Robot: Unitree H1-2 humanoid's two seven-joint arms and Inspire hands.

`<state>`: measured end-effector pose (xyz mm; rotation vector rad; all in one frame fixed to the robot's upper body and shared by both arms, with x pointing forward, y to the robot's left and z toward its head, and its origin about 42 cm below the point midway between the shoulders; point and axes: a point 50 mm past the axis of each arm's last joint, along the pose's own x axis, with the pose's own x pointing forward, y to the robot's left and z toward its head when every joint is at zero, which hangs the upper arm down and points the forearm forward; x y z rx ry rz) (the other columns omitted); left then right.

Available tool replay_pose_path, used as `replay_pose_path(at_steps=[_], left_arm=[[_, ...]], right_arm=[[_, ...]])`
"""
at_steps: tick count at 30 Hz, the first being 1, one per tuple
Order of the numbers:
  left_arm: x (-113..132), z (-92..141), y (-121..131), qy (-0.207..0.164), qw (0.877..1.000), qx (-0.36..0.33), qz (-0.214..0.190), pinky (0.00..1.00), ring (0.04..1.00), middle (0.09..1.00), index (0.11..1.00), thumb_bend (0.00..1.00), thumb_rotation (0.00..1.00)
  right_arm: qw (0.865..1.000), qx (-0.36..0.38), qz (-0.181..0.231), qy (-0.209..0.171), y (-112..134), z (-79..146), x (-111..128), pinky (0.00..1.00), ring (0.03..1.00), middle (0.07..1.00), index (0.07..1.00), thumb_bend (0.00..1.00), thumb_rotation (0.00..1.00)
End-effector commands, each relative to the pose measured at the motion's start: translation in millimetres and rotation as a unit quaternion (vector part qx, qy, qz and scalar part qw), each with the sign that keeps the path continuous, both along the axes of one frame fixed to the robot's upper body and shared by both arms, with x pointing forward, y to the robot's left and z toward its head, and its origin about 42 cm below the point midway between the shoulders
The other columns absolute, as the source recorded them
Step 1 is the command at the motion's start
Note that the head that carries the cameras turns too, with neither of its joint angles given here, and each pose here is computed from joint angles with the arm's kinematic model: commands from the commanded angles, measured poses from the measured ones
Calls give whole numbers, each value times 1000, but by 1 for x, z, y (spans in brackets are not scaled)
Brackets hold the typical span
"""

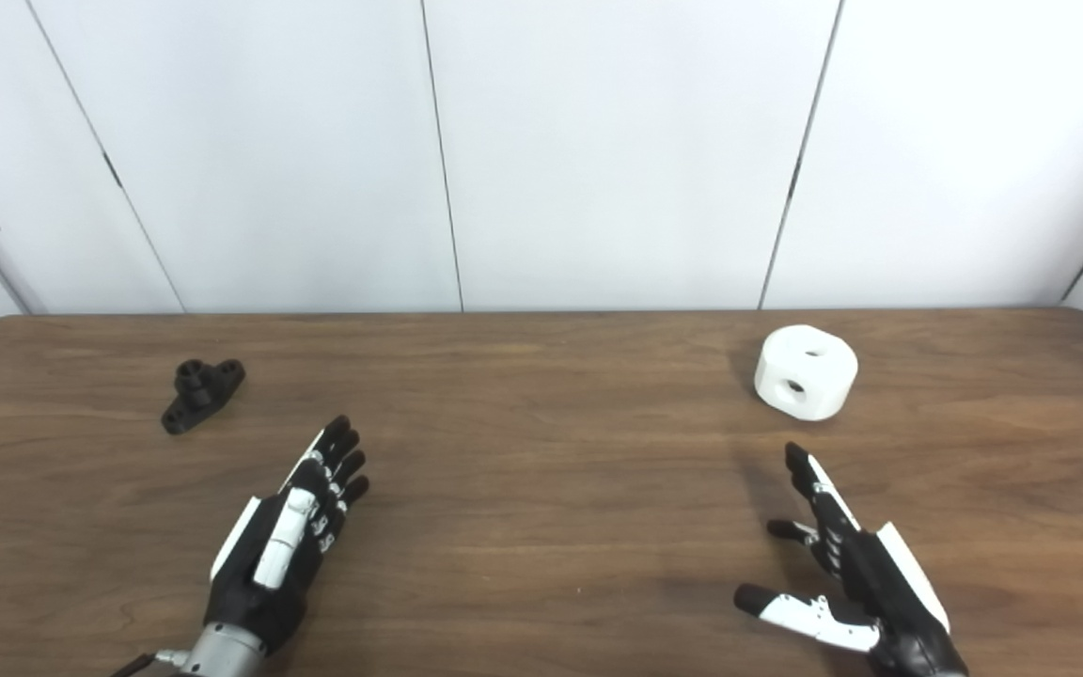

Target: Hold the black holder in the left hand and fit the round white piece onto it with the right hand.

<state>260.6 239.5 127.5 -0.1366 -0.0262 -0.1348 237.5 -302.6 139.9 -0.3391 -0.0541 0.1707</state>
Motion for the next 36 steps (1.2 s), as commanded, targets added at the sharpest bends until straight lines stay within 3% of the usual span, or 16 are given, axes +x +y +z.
replay_pose_path(at_steps=[1, 15, 19, 21, 23, 25, 29, 32, 36], left_arm=[[7, 8, 1, -28, 1000, 4, -2, 1000, 1000, 1000, 1000, 812, 743], [7, 7, 2, -27, 1000, 3, 0, 1000, 1000, 1000, 1000, 852, 738], [5, 7, 6, -30, 1000, 0, -5, 1000, 1000, 1000, 1000, 812, 725], [4, 12, 9, -41, 999, 9, -16, 966, 1000, 1000, 1000, 788, 689], [6, 24, 13, -82, 994, 54, -42, 778, 901, 959, 971, 794, 659], [9, 43, 14, -130, 984, 100, -66, 646, 830, 904, 930, 799, 647], [2, 112, 6, -217, 955, 191, -63, 559, 748, 823, 836, 823, 592], [-3, 143, 10, -275, 933, 230, -25, 522, 723, 814, 803, 821, 538], [-4, 169, 32, -344, 890, 294, 60, 521, 740, 820, 795, 809, 501]], right_arm=[[1000, -2, 12, 2, 3, 1, 0, 799, 948, 954, 940, 785, 880], [1000, -2, 9, 3, 5, 1, 0, 805, 949, 952, 939, 800, 881], [1000, 0, 12, 0, 8, -1, -1, 806, 950, 954, 940, 791, 882], [1000, 0, 11, -1, 10, -2, -2, 811, 953, 956, 939, 780, 881], [1000, -4, 10, -1, 10, -3, -2, 792, 946, 953, 938, 778, 888], [1000, -7, 9, -2, 11, -4, -2, 771, 940, 951, 937, 781, 895], [1000, -3, 12, -3, 12, -8, 1, 778, 942, 952, 938, 784, 895], [1000, -4, 12, -4, 12, -12, 3, 764, 938, 945, 933, 787, 892], [1000, -3, 12, -10, 11, -16, 7, 755, 928, 940, 933, 765, 902]])
